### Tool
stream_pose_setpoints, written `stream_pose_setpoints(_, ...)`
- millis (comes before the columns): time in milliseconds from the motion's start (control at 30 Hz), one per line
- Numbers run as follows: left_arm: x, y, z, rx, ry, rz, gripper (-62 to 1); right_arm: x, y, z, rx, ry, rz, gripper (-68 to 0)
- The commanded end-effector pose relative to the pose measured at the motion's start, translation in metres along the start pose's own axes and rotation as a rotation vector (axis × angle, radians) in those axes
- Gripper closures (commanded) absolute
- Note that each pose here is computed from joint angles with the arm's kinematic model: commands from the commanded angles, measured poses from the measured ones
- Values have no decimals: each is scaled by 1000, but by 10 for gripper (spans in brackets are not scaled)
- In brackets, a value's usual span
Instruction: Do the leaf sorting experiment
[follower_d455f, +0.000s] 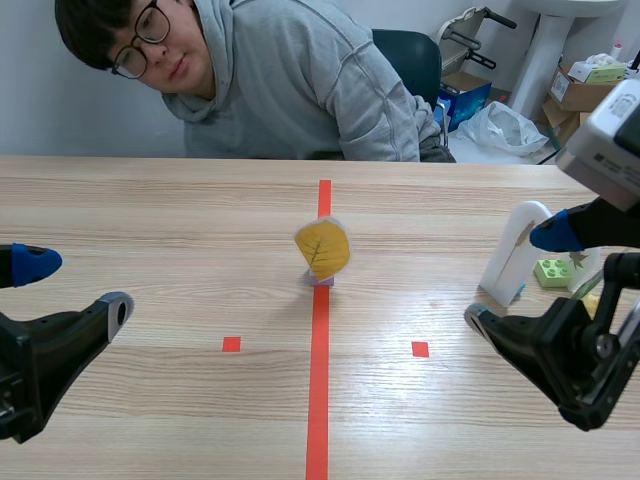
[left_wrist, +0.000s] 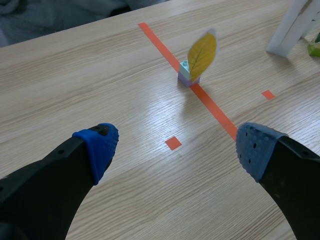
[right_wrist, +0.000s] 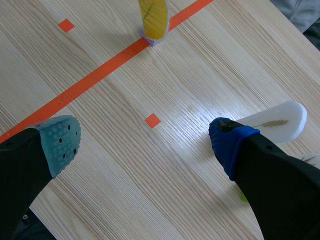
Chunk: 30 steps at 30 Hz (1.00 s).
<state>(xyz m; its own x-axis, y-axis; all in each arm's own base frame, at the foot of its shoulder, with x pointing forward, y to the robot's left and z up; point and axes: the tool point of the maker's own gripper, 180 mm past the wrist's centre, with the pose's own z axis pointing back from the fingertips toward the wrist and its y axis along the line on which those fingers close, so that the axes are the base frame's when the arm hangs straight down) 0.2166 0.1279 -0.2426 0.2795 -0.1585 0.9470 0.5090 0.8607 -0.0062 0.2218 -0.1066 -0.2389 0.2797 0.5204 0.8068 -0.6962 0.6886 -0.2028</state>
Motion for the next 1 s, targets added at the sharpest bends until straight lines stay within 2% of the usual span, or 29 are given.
stream_pose_setpoints(0,9,-2,0,-4,-34,8,-510,7,-5,1,-13,-27,11,-525)
stream_pose_setpoints(467,9,-2,0,-4,-34,8,-510,0,-6,1,-16,14,15,-525)
stream_pose_setpoints(700,9,-2,0,-4,-34,8,-510,2,-15,0,-44,25,66,-525)
stream_pose_setpoints(767,9,-2,0,-4,-34,8,-510,4,-15,-1,-29,22,89,-525)
stream_pose_setpoints(833,9,-2,0,-4,-34,8,-510,5,-20,-3,-33,14,99,-525)
stream_pose_setpoints(967,9,-2,0,-4,-34,8,-510,-1,-47,-11,-63,19,89,-526)
